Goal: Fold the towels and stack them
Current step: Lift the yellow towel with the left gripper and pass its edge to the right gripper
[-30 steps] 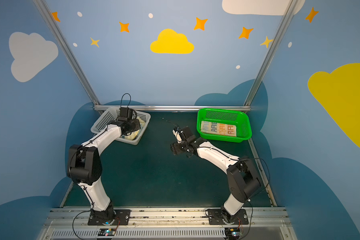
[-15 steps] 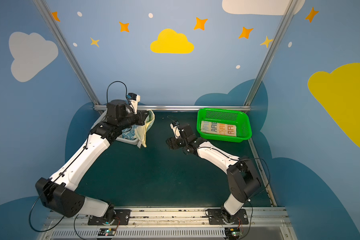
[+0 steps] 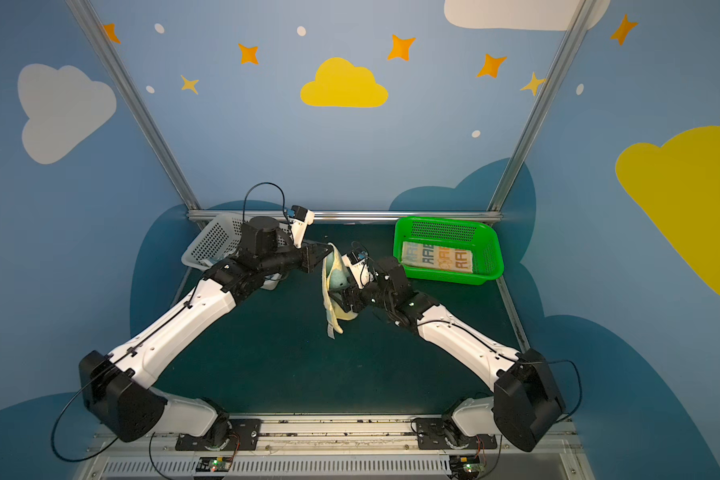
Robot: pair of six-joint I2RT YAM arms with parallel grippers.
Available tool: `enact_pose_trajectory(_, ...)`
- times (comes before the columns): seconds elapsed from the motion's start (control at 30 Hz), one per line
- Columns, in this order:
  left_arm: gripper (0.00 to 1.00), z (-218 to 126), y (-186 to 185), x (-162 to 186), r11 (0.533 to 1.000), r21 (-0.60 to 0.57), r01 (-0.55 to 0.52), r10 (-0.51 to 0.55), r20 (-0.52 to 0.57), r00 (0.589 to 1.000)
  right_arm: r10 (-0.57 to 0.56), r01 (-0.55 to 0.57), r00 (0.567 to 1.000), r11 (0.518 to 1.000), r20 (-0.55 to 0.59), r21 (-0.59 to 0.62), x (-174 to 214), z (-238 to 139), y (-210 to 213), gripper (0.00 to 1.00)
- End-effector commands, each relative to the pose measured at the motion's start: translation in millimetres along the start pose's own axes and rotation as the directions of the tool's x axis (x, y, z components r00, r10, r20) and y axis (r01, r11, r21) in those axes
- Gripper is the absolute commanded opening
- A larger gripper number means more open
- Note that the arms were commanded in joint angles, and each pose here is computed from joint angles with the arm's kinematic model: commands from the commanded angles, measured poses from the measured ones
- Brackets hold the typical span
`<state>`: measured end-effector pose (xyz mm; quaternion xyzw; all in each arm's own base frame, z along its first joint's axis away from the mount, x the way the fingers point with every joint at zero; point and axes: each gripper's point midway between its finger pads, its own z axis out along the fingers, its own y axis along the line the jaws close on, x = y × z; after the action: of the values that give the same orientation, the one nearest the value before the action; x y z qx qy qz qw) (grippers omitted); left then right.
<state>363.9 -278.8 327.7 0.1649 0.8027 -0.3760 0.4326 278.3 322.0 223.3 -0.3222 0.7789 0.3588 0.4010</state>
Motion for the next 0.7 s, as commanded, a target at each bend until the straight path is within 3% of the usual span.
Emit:
enact_pose_trajectory(0.0, 0.04, 5, -8, -6, 0.999, 0.034, 0.016, -0.017, 0.031, 0.999, 0.006, -0.007, 1.000, 0.999, -0.022, -0.035, 15, -4, 8, 0.75)
enact_pose_trajectory(0.27, 0.04, 27, 3, 7, 0.997, 0.028, 0.076, -0.076, -0.001, 0.997, 0.074, -0.070, 0.993, 0.996, -0.088, 0.050, 45, 6, -9, 0.70)
enact_pose_trajectory(0.47, 0.04, 34, 8, 11, 0.996, 0.014, 0.091, -0.090, -0.014, 0.996, 0.112, -0.110, 0.990, 0.994, -0.083, 0.027, 45, 31, -12, 0.61)
enact_pose_trajectory(0.67, 0.04, 35, 11, 12, 0.996, -0.002, 0.088, -0.088, -0.014, 0.996, 0.149, -0.151, 0.983, 0.989, -0.104, -0.008, 46, 56, -12, 0.58)
